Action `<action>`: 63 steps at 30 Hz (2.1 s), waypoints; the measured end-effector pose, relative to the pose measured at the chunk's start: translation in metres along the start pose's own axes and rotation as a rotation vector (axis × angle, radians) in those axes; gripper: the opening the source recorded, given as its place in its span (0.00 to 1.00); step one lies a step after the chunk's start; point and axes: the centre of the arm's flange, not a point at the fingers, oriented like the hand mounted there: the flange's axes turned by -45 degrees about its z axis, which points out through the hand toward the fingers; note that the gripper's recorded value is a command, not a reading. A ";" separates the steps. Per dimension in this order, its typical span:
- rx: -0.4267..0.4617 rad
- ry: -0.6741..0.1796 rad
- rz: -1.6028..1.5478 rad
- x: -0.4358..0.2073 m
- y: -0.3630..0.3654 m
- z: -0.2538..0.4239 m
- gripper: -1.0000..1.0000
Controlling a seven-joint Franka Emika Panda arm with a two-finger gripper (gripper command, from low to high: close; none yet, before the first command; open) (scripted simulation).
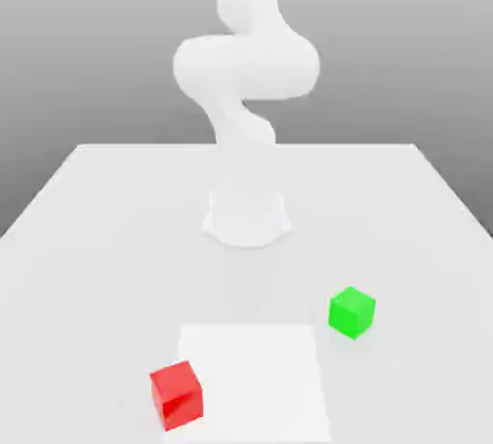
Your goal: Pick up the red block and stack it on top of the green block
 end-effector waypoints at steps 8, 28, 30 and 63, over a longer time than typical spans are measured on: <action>0.086 -0.236 -0.123 -0.038 0.029 0.164 0.50; 0.144 -0.712 -0.408 -0.276 0.082 0.421 0.50; 0.145 -0.714 -0.408 -0.292 0.082 0.437 0.00; 0.373 -0.662 -0.999 -0.387 -0.175 0.303 0.00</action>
